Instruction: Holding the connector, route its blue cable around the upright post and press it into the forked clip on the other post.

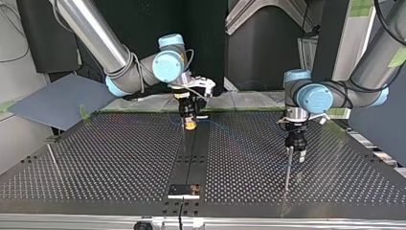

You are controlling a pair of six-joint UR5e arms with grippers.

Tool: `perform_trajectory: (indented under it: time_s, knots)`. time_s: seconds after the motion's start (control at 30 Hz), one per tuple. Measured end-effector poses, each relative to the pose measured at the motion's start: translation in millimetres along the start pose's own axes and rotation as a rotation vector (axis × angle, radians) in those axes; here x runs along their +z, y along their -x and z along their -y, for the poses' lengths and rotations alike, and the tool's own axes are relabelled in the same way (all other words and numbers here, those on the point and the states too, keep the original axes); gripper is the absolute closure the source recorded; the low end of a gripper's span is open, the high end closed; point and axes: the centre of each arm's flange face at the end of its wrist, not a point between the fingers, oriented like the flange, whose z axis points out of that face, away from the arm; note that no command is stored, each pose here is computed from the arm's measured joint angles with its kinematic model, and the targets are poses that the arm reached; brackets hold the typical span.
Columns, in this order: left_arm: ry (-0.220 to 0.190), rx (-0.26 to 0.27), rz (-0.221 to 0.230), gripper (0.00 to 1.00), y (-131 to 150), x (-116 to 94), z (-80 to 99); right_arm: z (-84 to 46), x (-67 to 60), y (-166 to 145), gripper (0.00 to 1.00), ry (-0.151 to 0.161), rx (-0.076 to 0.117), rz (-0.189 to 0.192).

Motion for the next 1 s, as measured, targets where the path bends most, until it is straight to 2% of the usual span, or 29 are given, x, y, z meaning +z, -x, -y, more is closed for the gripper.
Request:
perform_trajectory:
  time_s: [0.23,0.6,0.7,1.0]
  knots:
    - [0.002,-0.004,-0.008,0.00,-1,-1,-0.2,-20.6,0.0,23,1.00,0.031,0.012,0.001]
    - [0.005,-0.011,-0.010,0.00,-1,-1,-0.4,-65.4,-3.1,62,1.00,0.096,0.038,-0.003]
    - [-0.005,-0.013,-0.015,0.00,-4,-3,5.5,-76.6,-5.6,73,1.00,0.112,0.048,-0.004]
    - [-0.015,-0.014,-0.029,0.00,-8,-7,12.9,-97.5,-19.7,105,1.00,0.166,0.045,-0.007]
